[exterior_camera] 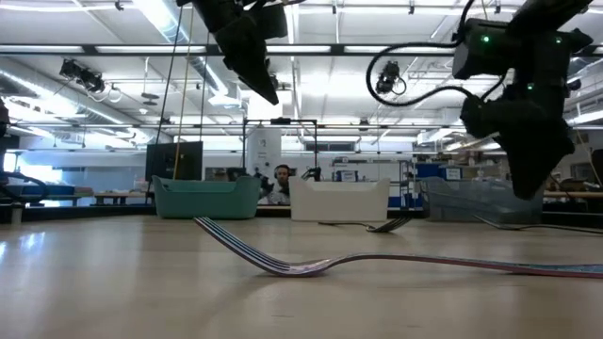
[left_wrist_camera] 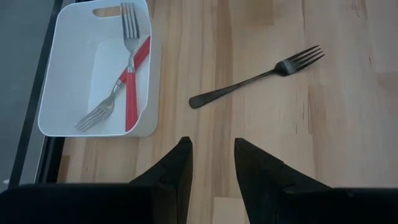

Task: Sort silverware by color (type)
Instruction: Put the iridescent blue fork into the green bin

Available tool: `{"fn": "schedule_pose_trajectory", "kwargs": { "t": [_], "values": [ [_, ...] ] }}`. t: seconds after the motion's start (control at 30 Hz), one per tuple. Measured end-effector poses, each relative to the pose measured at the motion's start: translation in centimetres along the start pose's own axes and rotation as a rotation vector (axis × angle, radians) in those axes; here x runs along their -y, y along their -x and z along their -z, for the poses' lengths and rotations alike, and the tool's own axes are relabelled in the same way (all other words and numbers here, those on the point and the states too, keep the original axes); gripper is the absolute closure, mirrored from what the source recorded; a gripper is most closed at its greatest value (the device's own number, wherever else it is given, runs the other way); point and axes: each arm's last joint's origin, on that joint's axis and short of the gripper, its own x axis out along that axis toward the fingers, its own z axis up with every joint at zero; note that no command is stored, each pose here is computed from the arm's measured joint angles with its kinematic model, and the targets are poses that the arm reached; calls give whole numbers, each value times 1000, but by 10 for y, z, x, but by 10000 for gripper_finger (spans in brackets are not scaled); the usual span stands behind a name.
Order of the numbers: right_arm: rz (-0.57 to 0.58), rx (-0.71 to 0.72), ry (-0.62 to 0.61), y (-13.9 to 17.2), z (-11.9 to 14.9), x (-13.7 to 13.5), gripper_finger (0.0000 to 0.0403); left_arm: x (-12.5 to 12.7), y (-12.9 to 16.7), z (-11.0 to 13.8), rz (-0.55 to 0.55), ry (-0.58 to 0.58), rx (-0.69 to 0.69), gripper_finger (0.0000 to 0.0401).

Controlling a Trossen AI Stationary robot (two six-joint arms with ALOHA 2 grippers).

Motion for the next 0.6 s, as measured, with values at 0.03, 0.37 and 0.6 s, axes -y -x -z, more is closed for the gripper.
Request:
{"fn": "schedule_pose_trajectory", "kwargs": {
  "t": [0.03,0.37,0.6],
  "values": [
    [7,-16,0,-3,2,-2,285,0,0,0,0,0,0,282],
    [-103,-192,54,-8,39,-34,285,0,0,0,0,0,0,282],
    [-259,-170,127,-2,77,-65,285,0,0,-2,-5,3,21,282]
  ]
}}
